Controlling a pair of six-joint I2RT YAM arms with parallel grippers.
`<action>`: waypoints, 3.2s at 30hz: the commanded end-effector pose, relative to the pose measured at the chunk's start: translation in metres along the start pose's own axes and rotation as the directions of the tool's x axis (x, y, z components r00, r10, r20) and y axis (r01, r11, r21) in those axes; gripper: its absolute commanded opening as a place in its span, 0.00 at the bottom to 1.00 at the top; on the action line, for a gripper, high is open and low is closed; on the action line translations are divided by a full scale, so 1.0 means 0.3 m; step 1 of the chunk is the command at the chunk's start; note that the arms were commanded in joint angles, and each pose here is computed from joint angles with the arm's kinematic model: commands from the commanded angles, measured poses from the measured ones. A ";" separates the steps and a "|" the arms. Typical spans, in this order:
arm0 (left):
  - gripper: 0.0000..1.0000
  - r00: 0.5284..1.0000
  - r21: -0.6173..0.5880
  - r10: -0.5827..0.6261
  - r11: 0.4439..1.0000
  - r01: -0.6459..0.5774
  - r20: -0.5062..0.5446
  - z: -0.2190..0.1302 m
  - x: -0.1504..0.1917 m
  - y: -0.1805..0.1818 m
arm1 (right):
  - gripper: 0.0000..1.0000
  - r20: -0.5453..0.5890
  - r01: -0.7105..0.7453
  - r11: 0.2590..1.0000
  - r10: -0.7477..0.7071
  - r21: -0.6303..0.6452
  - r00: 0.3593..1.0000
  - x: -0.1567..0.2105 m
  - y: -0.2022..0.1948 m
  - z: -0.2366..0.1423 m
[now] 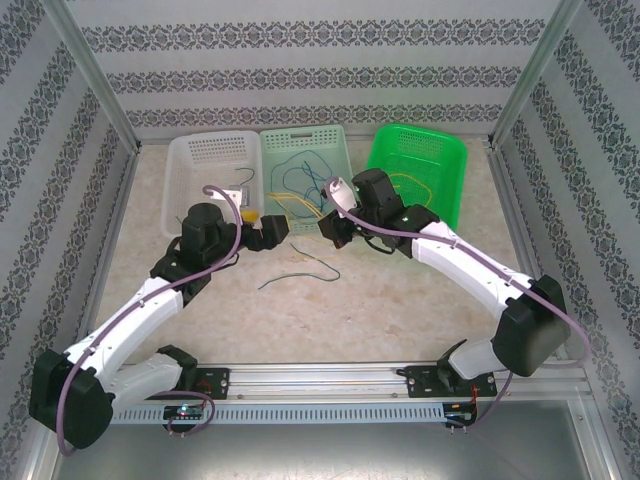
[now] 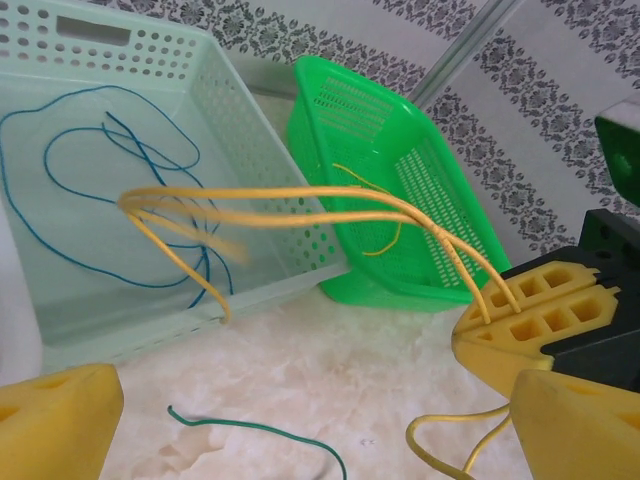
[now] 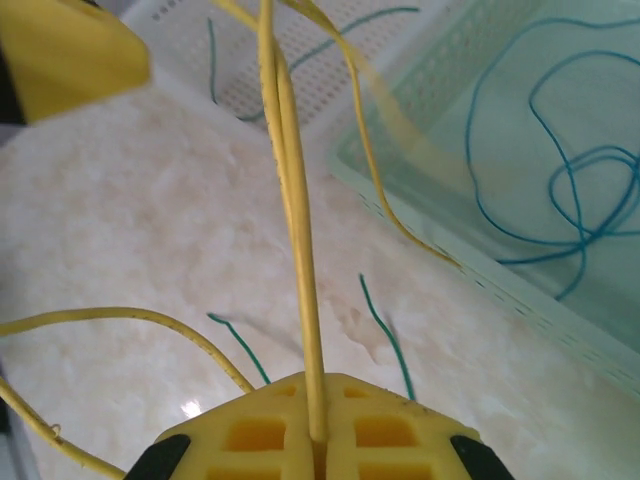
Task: Untangle the cables
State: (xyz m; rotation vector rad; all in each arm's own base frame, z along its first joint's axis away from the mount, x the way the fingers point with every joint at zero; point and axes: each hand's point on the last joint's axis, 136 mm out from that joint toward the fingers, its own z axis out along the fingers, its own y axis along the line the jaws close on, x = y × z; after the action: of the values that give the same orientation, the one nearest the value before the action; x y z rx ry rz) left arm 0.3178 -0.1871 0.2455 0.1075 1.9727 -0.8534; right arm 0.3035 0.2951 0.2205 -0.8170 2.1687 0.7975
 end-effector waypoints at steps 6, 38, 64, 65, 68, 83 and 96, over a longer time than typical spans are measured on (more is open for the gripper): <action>1.00 0.997 0.107 -0.058 0.993 0.053 0.043 0.037 -0.045 -0.049 | 0.00 0.109 -0.073 0.988 0.088 -0.140 0.990 -0.044 0.107 0.015; 0.05 0.997 0.199 -0.080 0.977 0.076 0.010 0.109 -0.053 -0.092 | 0.28 0.033 -0.113 0.991 0.116 -0.077 0.993 0.073 0.130 0.082; 0.06 0.994 0.194 -0.101 0.975 0.105 -0.028 0.135 -0.039 -0.088 | 0.44 -0.063 -0.172 0.979 0.165 -0.112 0.984 0.225 0.132 0.097; 0.06 0.994 0.195 -0.104 0.975 0.107 -0.027 0.135 -0.040 -0.088 | 0.44 -0.065 -0.173 0.979 0.166 -0.111 0.984 0.230 0.130 0.097; 0.07 0.994 0.200 -0.109 0.973 0.112 -0.026 0.135 -0.043 -0.092 | 0.42 -0.080 -0.182 0.976 0.173 -0.120 0.982 0.247 0.133 0.105; 0.08 0.989 0.217 -0.146 0.966 0.143 -0.004 0.130 -0.067 -0.102 | 0.23 -0.083 -0.185 0.972 0.174 -0.146 0.981 0.242 0.138 0.141; 0.14 0.982 0.258 -0.189 0.948 0.185 -0.008 0.130 -0.078 -0.126 | 0.00 -0.112 -0.200 0.966 0.183 -0.165 0.977 0.260 0.156 0.110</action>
State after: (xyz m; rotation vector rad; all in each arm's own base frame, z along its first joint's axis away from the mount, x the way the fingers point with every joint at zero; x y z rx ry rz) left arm 0.3419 -0.2303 0.2464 0.0327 1.9535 -1.1935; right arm 0.2477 0.3254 0.1544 -0.7232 2.2988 1.0487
